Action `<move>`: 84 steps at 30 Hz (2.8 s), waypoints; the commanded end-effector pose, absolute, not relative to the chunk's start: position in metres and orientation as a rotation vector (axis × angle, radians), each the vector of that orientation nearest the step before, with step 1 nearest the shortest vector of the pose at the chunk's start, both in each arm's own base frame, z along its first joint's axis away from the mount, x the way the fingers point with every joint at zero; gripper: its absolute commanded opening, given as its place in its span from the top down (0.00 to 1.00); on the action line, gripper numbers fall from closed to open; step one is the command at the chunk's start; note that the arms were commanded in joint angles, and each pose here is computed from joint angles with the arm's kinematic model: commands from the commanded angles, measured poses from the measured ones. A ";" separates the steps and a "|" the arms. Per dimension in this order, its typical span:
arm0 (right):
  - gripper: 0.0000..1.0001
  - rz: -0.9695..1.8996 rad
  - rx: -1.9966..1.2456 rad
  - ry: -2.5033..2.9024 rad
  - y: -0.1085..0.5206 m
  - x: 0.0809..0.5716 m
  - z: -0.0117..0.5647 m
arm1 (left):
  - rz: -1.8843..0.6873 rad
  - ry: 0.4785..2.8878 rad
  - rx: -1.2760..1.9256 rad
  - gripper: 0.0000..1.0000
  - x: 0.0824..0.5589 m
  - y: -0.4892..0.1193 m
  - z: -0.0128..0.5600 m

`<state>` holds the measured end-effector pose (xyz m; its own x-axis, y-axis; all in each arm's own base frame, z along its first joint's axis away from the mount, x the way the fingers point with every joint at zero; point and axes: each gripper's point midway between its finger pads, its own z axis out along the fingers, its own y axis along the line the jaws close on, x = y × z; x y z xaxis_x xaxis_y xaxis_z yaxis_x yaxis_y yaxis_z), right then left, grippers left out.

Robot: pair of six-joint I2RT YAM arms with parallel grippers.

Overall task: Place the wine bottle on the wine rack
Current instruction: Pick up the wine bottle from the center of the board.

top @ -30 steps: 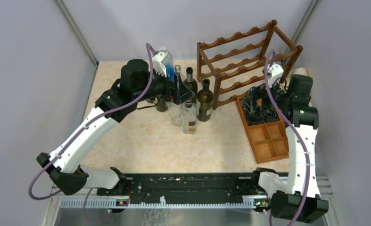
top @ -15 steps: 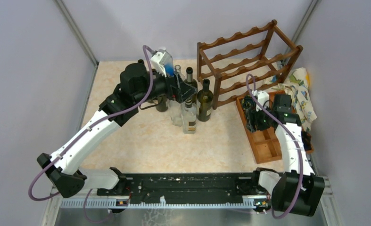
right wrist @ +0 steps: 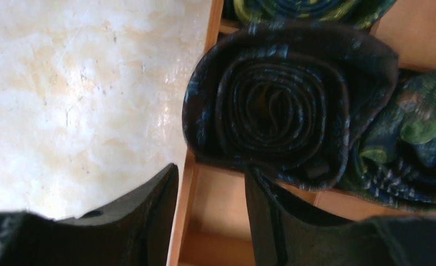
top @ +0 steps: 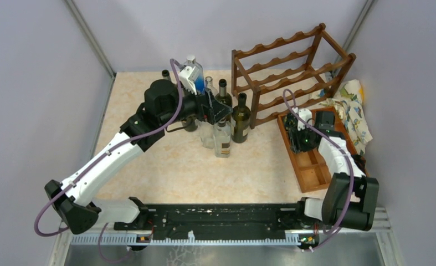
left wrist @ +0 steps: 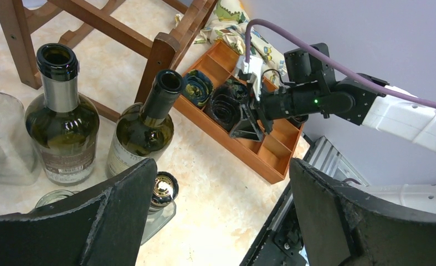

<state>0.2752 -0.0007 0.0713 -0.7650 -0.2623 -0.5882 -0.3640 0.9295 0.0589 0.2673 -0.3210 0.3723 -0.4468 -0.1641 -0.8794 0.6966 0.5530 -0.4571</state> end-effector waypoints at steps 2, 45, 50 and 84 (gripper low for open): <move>0.54 0.223 -0.535 2.477 0.008 0.290 0.057 | -1.080 1.718 0.425 0.05 0.263 -0.317 0.386; 0.30 0.182 -0.717 2.422 0.013 0.243 0.106 | -1.062 1.705 0.458 0.05 0.256 -0.311 0.388; 0.16 0.299 -0.785 2.305 0.034 0.246 0.144 | -1.008 1.755 0.494 0.08 0.261 -0.311 0.384; 0.11 0.823 -0.638 1.948 0.098 0.247 0.238 | -0.623 1.812 0.772 0.12 0.295 -0.362 0.356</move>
